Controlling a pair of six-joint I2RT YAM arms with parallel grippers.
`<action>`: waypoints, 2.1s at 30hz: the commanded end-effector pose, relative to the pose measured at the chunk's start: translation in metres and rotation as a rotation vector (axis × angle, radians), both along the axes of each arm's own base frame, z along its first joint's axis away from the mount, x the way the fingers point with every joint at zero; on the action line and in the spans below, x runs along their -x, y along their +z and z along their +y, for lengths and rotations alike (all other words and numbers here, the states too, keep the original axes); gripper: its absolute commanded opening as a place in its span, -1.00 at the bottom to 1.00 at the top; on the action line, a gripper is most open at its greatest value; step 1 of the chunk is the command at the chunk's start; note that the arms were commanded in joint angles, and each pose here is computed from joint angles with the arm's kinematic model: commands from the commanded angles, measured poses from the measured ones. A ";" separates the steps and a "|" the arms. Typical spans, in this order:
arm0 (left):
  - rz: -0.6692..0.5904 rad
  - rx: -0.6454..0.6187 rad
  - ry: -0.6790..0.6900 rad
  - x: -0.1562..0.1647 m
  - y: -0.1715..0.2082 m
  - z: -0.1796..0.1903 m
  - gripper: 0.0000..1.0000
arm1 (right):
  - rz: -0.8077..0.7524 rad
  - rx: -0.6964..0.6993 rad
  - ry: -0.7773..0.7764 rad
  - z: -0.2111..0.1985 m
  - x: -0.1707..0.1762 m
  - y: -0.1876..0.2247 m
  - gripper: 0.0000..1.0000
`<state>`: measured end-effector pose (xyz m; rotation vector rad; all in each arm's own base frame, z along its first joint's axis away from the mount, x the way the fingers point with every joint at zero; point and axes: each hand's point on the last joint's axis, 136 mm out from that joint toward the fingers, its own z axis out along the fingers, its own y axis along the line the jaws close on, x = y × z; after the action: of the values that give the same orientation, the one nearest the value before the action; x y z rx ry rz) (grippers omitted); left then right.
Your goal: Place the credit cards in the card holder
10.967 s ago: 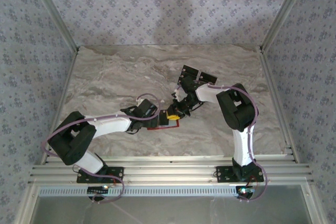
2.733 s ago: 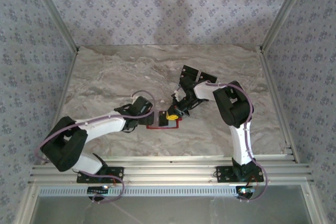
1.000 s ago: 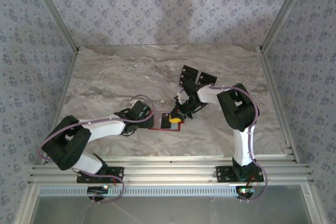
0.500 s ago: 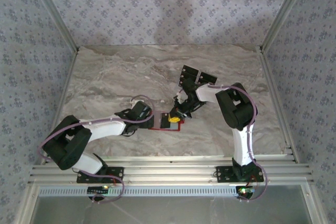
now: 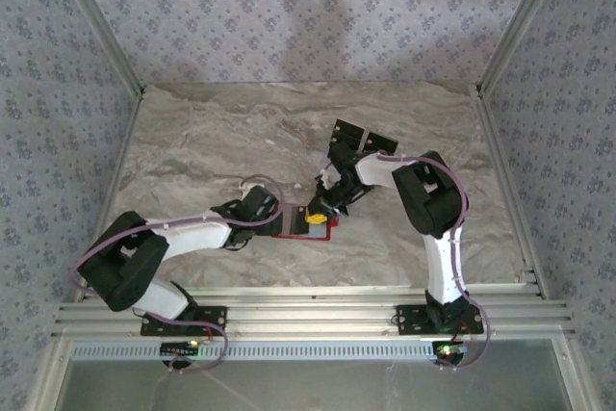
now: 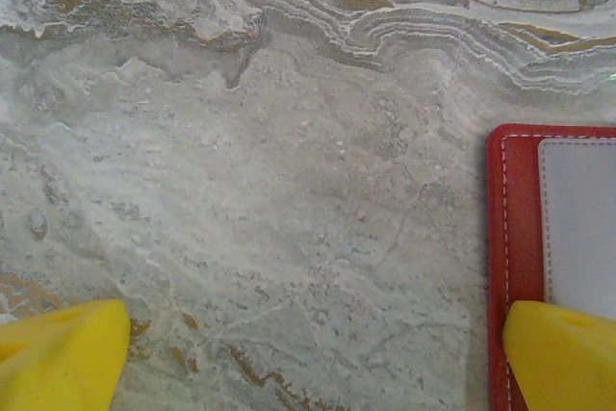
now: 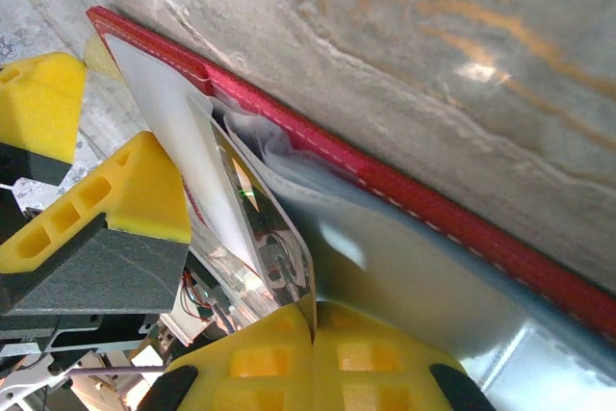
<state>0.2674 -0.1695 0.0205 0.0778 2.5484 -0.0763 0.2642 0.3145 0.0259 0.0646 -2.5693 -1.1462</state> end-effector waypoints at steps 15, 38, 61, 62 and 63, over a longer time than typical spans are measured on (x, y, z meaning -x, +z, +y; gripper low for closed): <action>0.065 -0.029 -0.005 0.015 -0.018 0.006 0.99 | -0.124 0.150 0.037 -0.009 -0.004 0.013 -0.15; 0.058 -0.024 0.001 0.018 -0.018 0.009 0.99 | -0.332 0.369 0.154 -0.002 -0.009 0.008 -0.73; 0.074 -0.017 -0.008 0.020 -0.025 0.004 1.00 | -0.334 0.368 0.201 0.021 -0.001 0.003 -0.75; 0.074 -0.016 -0.008 0.020 -0.026 0.004 0.99 | -0.331 0.363 0.204 0.024 0.000 0.003 -0.74; 0.075 -0.014 -0.007 0.020 -0.026 0.003 1.00 | -0.329 0.358 0.204 0.026 -0.001 0.003 -0.74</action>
<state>0.2674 -0.1700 0.0197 0.0703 2.5283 -0.0799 0.2674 0.3334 0.0303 0.4378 -2.9526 -0.6361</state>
